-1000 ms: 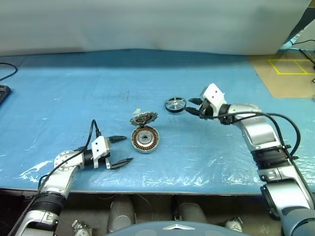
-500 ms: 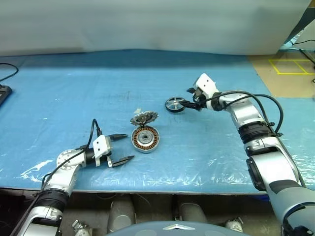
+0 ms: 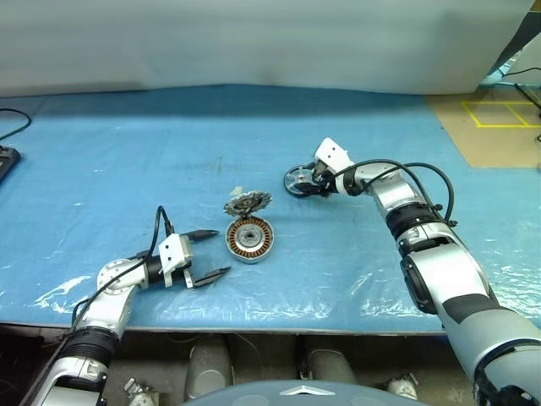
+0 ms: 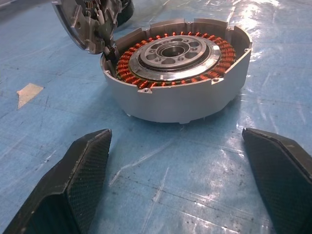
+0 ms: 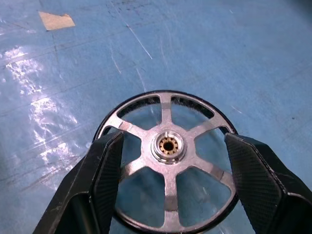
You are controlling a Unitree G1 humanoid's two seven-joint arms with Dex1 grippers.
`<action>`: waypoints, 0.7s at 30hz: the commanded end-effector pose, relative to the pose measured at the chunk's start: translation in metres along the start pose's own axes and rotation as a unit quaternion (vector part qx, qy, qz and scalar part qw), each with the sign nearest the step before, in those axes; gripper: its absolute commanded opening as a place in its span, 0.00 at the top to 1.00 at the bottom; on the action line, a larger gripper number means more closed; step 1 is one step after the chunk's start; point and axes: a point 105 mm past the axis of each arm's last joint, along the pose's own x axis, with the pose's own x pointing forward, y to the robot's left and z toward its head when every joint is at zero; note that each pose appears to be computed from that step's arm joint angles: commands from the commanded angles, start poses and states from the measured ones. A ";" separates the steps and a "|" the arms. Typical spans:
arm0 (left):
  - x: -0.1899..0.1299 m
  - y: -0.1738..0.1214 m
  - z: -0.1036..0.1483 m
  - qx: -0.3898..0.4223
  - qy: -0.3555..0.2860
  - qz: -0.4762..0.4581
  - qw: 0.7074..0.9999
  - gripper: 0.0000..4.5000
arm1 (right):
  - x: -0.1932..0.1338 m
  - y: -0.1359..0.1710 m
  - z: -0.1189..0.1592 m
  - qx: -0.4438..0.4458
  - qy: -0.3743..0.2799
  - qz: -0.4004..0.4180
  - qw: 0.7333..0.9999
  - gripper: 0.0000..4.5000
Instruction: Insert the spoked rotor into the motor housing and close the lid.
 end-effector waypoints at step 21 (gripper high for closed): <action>0.000 -0.002 0.002 -0.009 0.016 0.003 1.000 0.00 | -0.001 0.019 -0.023 -0.002 0.013 0.037 0.999 0.64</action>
